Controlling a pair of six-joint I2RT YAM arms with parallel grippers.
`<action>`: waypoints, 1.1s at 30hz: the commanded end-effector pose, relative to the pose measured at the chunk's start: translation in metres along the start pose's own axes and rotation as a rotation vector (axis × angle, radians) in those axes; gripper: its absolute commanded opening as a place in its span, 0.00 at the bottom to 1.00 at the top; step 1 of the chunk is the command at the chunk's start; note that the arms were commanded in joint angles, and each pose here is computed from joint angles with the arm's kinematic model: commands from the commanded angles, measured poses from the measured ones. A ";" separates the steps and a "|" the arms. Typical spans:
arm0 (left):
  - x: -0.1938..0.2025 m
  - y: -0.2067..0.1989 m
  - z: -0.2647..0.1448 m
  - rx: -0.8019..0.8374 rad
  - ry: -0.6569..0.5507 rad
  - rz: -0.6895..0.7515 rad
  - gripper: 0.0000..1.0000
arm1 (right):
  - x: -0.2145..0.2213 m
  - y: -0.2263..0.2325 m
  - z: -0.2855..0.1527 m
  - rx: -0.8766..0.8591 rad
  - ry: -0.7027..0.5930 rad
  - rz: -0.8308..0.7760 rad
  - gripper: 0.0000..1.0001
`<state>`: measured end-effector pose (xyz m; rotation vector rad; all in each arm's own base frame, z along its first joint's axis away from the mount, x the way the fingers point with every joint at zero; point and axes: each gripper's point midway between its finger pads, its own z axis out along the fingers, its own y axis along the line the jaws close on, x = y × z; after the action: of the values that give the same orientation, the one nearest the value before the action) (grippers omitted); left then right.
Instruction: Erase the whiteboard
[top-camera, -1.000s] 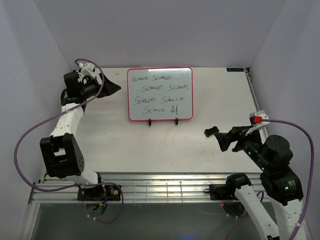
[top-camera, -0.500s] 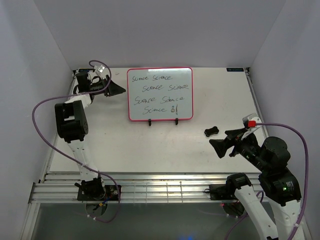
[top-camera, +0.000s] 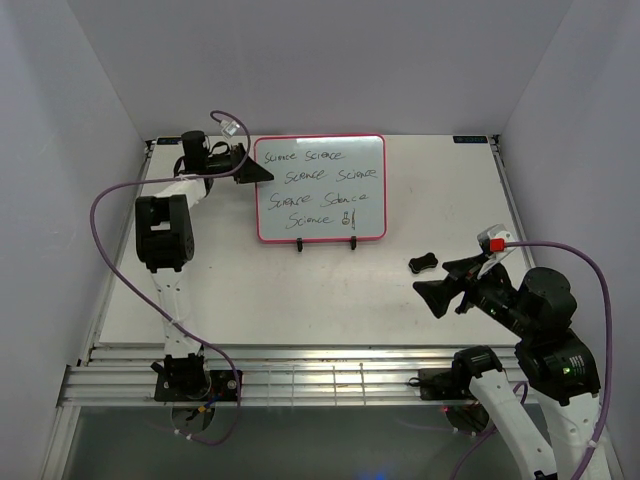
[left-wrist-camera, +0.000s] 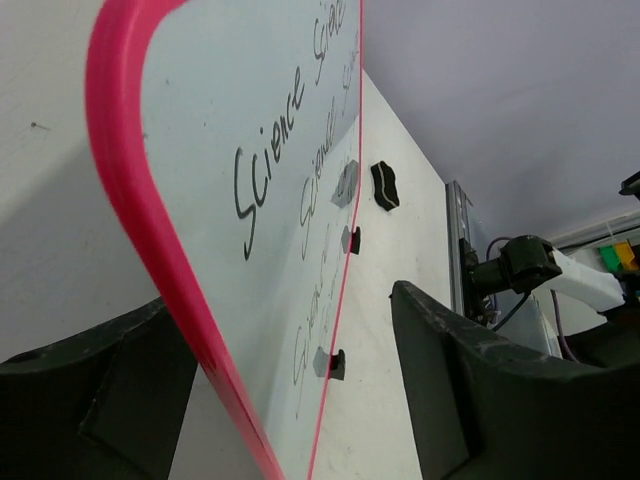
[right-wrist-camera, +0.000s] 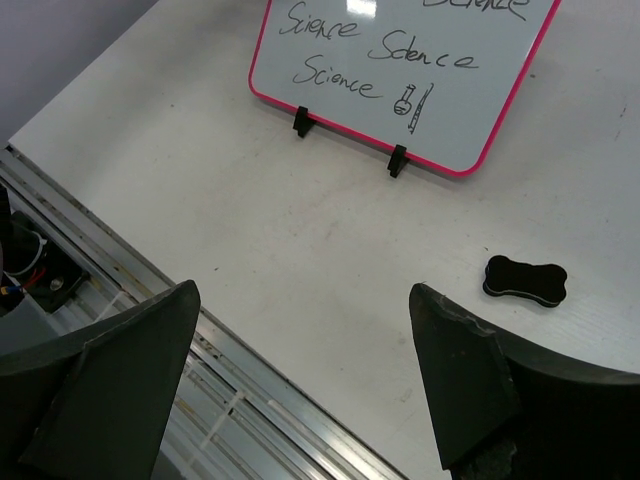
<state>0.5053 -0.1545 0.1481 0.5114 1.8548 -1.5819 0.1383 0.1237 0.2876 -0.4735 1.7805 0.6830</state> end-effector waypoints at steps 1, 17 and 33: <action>-0.010 -0.010 0.003 0.059 0.017 0.053 0.82 | -0.028 0.013 -0.005 -0.052 -0.086 -0.041 0.91; 0.002 -0.011 0.012 0.121 0.047 0.035 0.39 | -0.023 0.010 -0.001 -0.044 -0.055 -0.024 0.93; 0.012 -0.003 0.013 0.121 0.037 0.018 0.16 | -0.019 0.009 -0.003 -0.034 -0.052 -0.023 0.93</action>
<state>0.5036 -0.1647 0.1318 0.5209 1.8418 -1.7115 0.1374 0.1272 0.2972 -0.4850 1.7580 0.7051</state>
